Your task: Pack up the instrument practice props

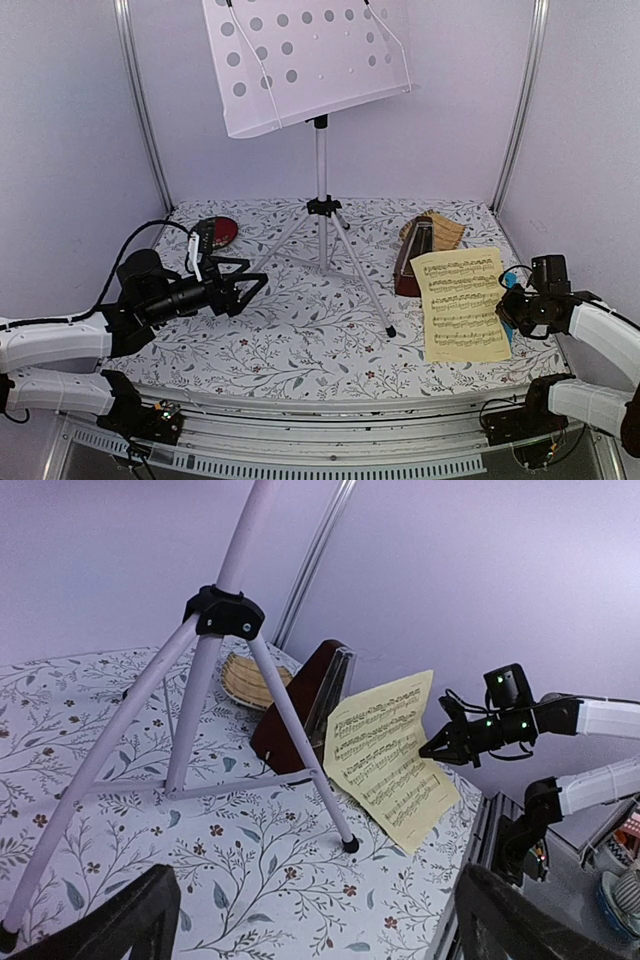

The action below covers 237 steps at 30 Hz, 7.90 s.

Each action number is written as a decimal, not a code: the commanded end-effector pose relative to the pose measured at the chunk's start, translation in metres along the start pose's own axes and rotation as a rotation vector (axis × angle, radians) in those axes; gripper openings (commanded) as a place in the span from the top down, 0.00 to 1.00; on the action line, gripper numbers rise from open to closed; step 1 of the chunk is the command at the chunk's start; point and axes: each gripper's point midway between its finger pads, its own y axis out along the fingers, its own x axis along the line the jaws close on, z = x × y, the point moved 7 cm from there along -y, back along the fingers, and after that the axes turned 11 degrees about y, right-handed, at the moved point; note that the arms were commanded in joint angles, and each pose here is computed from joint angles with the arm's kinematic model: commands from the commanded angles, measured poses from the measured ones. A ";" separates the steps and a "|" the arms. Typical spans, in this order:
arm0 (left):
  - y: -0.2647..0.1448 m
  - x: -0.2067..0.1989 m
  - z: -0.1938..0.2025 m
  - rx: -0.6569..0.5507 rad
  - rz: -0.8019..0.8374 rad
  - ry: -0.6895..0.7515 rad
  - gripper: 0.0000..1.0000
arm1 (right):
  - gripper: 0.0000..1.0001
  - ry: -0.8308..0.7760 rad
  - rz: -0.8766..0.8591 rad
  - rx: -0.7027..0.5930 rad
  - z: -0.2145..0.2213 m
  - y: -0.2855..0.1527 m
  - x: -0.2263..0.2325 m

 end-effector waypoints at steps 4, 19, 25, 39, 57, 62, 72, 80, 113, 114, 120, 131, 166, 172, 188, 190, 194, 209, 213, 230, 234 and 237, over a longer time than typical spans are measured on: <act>-0.004 0.006 0.003 0.001 -0.032 0.007 0.02 | 0.99 0.106 0.074 -0.058 -0.004 0.002 -0.025; -0.005 0.008 0.003 0.006 -0.051 0.005 0.02 | 0.99 0.227 0.118 -0.097 0.001 -0.001 -0.043; -0.004 0.009 0.004 0.011 -0.050 0.006 0.02 | 0.99 0.285 0.118 -0.080 0.009 0.001 -0.051; -0.005 0.010 0.004 0.005 -0.064 0.011 0.02 | 0.99 0.277 0.009 0.010 0.014 0.012 -0.038; 0.011 0.011 0.004 -0.005 -0.038 -0.064 0.11 | 0.52 -0.004 -0.024 -0.113 -0.020 -0.017 0.003; 0.048 -0.002 0.002 -0.023 0.001 -0.127 0.18 | 0.18 -0.058 -0.008 -0.266 -0.035 -0.049 0.010; 0.140 -0.032 0.025 -0.007 0.000 -0.266 0.30 | 0.02 -0.206 -0.285 -0.303 -0.043 -0.086 0.059; 0.169 -0.012 0.043 -0.002 -0.252 -0.370 0.31 | 0.02 -0.214 -0.397 -0.211 -0.030 -0.083 0.066; 0.198 -0.017 0.044 0.071 -0.127 -0.257 1.00 | 0.05 -0.266 -0.567 -0.120 -0.012 -0.084 0.093; 0.192 -0.017 0.042 0.080 -0.087 -0.248 1.00 | 0.05 -0.274 -0.586 -0.112 -0.010 -0.084 0.096; 0.155 -0.020 0.038 0.176 0.142 -0.134 1.00 | 0.05 -0.347 -0.708 -0.058 0.006 -0.089 0.125; 0.122 -0.009 0.031 0.288 0.417 0.055 1.00 | 0.06 -0.535 -0.912 0.114 0.070 -0.088 0.208; 0.111 0.003 0.038 0.213 0.024 0.081 0.65 | 0.53 -0.647 -1.139 0.723 0.199 -0.001 0.328; 0.110 0.001 0.038 0.209 0.029 0.078 0.76 | 0.61 -0.627 -1.138 0.694 0.197 0.002 0.331; 0.110 -0.002 0.038 0.213 0.033 0.087 0.87 | 0.76 -0.609 -1.108 0.639 0.196 0.013 0.330; 0.110 -0.002 0.038 0.213 0.030 0.087 0.87 | 0.83 -0.619 -1.106 0.611 0.195 0.015 0.328; 0.110 -0.002 0.037 0.213 0.028 0.090 0.87 | 0.95 -0.667 -1.094 0.551 0.194 0.021 0.319; 0.109 -0.002 0.035 0.216 0.026 0.092 0.89 | 0.98 -1.290 -0.957 0.049 0.203 0.032 0.310; 0.109 -0.002 0.034 0.214 0.025 0.091 0.89 | 0.98 -1.532 -0.878 -0.171 0.205 0.028 0.310; 0.102 -0.003 0.034 0.213 0.019 0.091 0.89 | 0.98 -2.150 -0.539 -1.002 0.204 0.009 0.319; 0.101 -0.003 0.033 0.211 0.015 0.092 0.88 | 0.96 -2.164 -0.562 -1.046 0.206 0.002 0.324; 0.101 -0.002 0.033 0.211 0.010 0.089 0.87 | 0.75 -2.078 -0.612 -1.019 0.204 -0.006 0.327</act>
